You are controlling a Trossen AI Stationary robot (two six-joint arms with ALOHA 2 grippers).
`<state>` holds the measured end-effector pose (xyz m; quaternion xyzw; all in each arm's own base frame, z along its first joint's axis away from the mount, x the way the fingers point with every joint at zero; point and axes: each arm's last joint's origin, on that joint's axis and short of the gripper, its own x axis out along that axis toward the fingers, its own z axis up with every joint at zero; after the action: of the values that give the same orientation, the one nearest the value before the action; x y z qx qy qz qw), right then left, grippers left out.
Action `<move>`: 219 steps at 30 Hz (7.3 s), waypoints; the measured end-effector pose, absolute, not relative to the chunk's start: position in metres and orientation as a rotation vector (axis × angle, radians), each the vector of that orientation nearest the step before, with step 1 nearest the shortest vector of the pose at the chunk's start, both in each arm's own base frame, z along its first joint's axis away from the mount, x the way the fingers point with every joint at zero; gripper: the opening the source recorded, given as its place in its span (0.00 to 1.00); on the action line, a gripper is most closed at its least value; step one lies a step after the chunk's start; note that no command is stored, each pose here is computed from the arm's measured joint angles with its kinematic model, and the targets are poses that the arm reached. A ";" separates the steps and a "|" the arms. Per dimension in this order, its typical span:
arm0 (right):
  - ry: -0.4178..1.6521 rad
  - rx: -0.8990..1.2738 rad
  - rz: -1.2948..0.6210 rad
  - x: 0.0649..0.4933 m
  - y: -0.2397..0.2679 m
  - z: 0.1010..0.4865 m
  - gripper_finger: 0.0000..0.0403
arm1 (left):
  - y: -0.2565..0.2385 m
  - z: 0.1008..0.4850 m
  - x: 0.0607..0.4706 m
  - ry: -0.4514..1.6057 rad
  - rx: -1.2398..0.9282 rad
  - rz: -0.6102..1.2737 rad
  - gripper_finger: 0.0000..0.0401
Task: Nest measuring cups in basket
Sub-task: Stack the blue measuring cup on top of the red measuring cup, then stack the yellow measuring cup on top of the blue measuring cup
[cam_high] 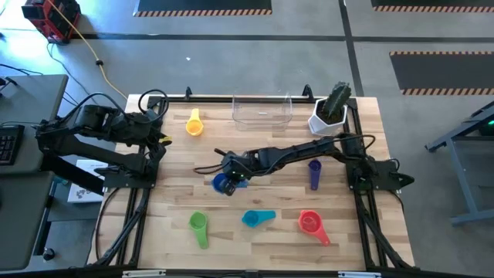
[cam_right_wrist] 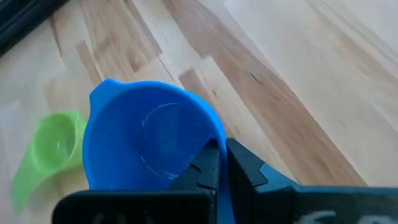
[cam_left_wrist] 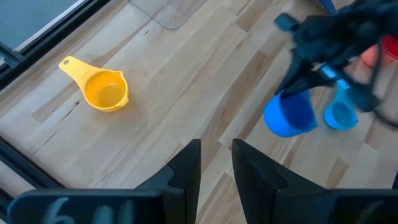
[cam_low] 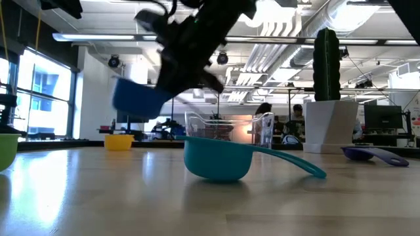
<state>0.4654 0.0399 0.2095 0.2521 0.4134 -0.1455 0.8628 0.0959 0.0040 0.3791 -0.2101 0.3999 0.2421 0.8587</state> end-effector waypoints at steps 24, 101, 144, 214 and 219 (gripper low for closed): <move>0.995 0.562 -0.817 0.317 0.134 0.307 0.00 | 0.004 0.379 0.096 0.838 -0.442 0.508 0.21; 1.158 0.838 -1.202 0.208 0.221 0.219 0.27 | 0.004 0.379 0.096 0.826 -0.475 0.520 0.21; 1.054 0.746 -1.297 0.212 0.177 0.257 0.28 | 0.006 0.379 0.097 0.834 -0.324 0.549 0.27; 0.918 0.440 -0.991 0.208 -0.021 0.354 0.28 | 0.222 0.223 0.189 1.433 -0.985 1.115 0.34; 0.916 0.441 -0.991 0.208 -0.021 0.354 0.28 | 0.228 0.211 0.189 1.480 -0.996 1.109 0.34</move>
<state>0.2081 -0.0209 0.3541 0.2023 0.4205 -0.4550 0.7584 0.1891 0.2281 0.2115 -0.4112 0.6113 0.4579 0.4975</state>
